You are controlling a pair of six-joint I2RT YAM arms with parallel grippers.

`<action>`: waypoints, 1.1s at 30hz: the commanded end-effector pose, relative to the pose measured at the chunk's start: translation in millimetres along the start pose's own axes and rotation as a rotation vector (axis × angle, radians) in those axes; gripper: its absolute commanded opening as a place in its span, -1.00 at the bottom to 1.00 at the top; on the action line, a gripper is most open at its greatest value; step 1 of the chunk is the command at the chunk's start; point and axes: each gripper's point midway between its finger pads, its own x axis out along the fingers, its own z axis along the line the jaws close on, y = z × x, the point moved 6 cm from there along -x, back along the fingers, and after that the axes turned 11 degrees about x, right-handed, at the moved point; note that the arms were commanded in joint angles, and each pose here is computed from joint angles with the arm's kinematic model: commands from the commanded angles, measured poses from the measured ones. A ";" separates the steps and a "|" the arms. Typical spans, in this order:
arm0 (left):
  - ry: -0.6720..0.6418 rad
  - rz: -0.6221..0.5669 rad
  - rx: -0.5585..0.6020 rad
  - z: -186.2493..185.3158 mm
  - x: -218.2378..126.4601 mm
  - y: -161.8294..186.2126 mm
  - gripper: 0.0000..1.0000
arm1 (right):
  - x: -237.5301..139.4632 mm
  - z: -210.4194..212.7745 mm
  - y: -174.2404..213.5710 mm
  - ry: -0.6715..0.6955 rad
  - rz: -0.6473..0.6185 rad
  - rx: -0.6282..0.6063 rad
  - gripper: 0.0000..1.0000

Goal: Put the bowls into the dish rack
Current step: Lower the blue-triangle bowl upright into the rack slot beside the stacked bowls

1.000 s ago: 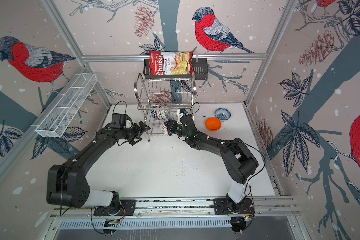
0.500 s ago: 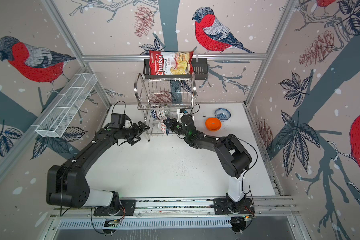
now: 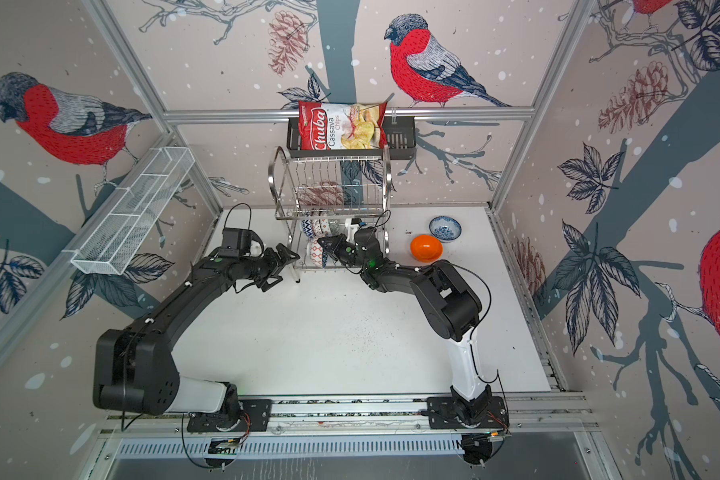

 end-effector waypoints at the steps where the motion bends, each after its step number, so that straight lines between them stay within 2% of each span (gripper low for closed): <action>1: 0.059 -0.015 0.021 -8.8 -1.3 -4.9 0.94 | 5.8 19.3 2.8 -0.113 0.031 -0.001 -1.00; 8: 0.106 -0.036 0.038 -15.6 -7.4 -4.1 0.94 | 17.8 15.9 2.8 -0.136 0.051 0.022 -1.00; 22: 0.146 -0.046 -0.016 0.7 -13.2 5.3 0.94 | 37.6 10.2 2.2 -0.184 0.079 0.080 -1.00; 33: 0.128 -0.037 -0.072 14.9 -8.8 10.2 0.94 | 43.7 0.8 0.5 -0.185 0.084 0.104 -1.00</action>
